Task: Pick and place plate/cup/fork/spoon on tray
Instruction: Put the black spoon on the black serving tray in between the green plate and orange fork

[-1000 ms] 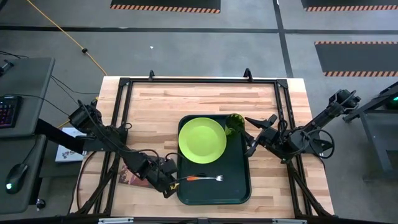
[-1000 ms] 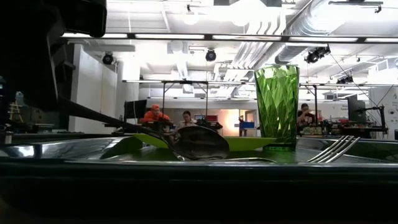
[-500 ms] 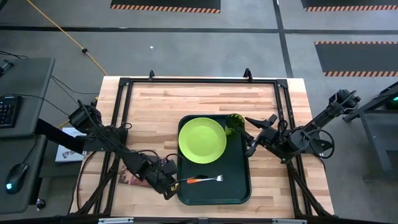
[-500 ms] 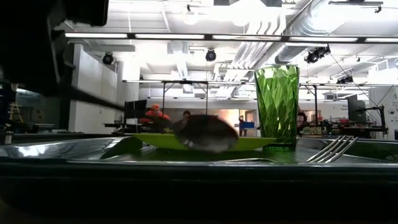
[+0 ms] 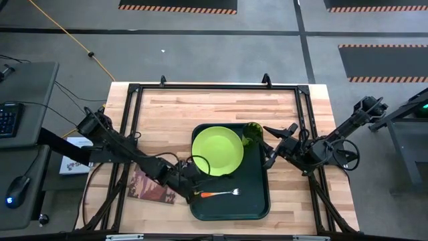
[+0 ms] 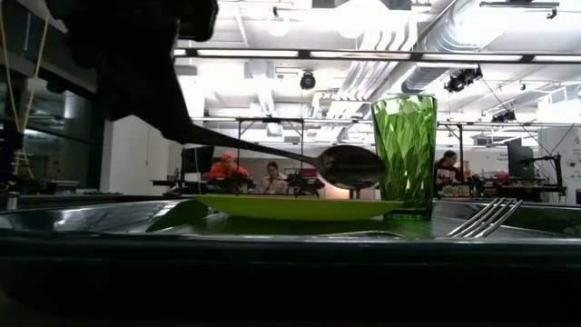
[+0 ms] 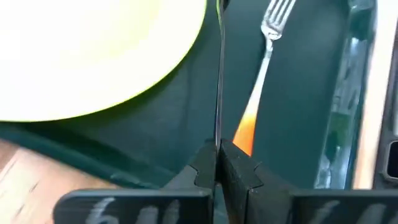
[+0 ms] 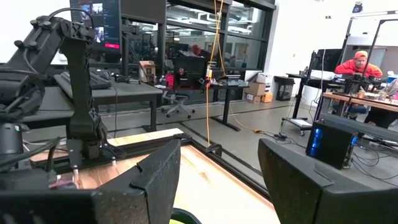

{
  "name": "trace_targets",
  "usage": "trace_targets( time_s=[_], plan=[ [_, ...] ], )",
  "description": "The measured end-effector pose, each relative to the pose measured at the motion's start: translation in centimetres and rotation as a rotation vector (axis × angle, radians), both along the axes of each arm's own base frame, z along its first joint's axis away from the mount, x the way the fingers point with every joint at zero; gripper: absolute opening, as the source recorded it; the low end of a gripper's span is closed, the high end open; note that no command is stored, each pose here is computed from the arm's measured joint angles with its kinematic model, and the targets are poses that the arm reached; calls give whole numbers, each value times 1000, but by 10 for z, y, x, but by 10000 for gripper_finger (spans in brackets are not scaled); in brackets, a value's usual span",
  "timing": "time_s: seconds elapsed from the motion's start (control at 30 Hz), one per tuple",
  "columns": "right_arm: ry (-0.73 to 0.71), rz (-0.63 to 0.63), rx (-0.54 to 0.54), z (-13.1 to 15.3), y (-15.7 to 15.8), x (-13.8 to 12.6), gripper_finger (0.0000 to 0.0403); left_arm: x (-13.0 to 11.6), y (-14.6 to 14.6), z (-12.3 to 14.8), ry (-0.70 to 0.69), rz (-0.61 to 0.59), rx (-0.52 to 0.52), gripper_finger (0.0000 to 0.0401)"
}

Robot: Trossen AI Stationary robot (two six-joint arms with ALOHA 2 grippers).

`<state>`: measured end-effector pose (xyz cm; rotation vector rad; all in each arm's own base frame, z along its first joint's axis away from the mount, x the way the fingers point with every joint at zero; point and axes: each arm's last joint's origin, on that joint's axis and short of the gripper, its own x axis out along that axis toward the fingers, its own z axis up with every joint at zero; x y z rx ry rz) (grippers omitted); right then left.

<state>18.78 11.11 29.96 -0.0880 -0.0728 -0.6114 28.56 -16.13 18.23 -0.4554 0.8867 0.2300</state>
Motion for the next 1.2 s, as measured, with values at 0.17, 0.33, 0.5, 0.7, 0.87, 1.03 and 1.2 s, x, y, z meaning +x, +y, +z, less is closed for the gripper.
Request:
trace_targets(
  time_s=[0.17,0.33,0.5,0.7,0.87,1.03,1.2],
  plan=[
    [5,0,-4,0,0,0,209,11,-7,-8,-31,-48,-80,0],
    [4,5,3,-1,0,0,209,16,-10,-15,-47,-43,-94,0],
    [1,12,2,-1,0,1,209,21,-9,-26,-22,-26,-79,0],
    [-4,25,2,-2,-3,4,209,32,-8,-28,-16,-48,-61,0],
    [6,18,6,-4,-5,6,209,35,-10,-23,-31,-62,-60,0],
    [0,42,11,-5,-5,7,209,36,-10,-22,-42,-53,-47,0],
    [-1,51,9,-5,-5,7,209,39,-4,-22,-51,-45,2,0]
  ],
)
